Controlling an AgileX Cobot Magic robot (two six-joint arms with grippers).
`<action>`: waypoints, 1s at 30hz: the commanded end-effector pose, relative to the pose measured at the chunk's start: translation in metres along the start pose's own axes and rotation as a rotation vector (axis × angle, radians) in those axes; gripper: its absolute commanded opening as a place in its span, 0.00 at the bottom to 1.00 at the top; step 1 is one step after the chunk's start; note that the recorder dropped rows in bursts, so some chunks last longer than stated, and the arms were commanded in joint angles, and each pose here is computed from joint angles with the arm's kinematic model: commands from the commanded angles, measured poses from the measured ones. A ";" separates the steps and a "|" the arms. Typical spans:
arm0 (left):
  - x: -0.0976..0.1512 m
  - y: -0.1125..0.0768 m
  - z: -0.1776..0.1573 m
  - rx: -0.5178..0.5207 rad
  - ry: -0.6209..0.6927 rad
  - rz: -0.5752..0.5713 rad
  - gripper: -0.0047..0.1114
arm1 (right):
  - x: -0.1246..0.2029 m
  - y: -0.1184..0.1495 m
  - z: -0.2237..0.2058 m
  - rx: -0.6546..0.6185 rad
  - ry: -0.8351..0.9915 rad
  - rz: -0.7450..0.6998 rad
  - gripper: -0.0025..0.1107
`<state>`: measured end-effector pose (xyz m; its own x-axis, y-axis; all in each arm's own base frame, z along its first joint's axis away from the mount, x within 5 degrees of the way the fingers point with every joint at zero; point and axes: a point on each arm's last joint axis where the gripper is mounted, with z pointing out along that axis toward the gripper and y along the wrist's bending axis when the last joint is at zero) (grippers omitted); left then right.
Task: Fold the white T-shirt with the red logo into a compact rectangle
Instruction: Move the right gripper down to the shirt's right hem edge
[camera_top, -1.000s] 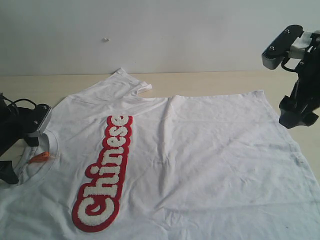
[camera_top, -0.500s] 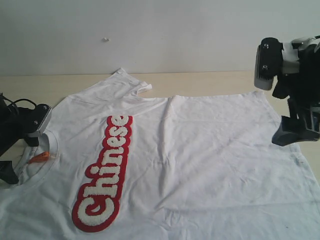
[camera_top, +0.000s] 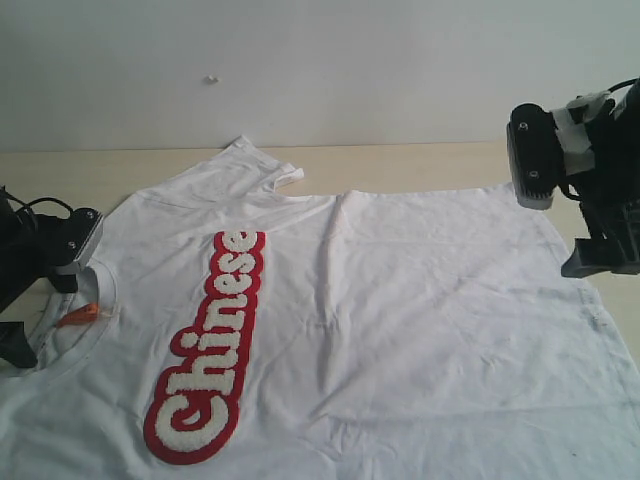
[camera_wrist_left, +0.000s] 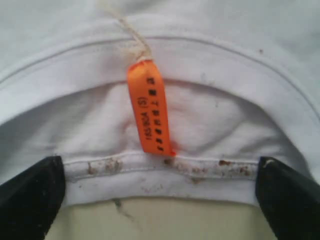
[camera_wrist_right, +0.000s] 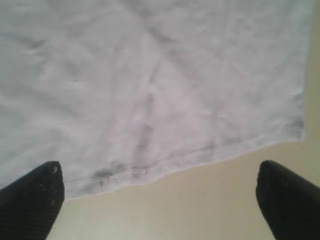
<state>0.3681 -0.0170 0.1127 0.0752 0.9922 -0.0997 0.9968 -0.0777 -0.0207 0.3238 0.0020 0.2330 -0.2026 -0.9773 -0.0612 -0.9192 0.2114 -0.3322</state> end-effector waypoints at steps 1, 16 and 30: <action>0.001 -0.001 0.008 0.026 -0.002 -0.004 0.95 | 0.018 -0.013 0.014 0.064 0.049 0.012 0.95; 0.001 -0.001 0.008 0.026 -0.002 -0.004 0.95 | 0.057 -0.016 0.085 -0.262 0.028 0.010 0.95; 0.001 -0.001 0.008 0.026 -0.002 -0.004 0.95 | 0.068 -0.027 0.113 -0.292 0.044 -0.004 0.95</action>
<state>0.3681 -0.0170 0.1127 0.0773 0.9920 -0.0997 0.9966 -0.0797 -0.0205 0.3731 -0.0665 0.1323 -0.2094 -0.9776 -0.0223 -0.9763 0.2103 -0.0520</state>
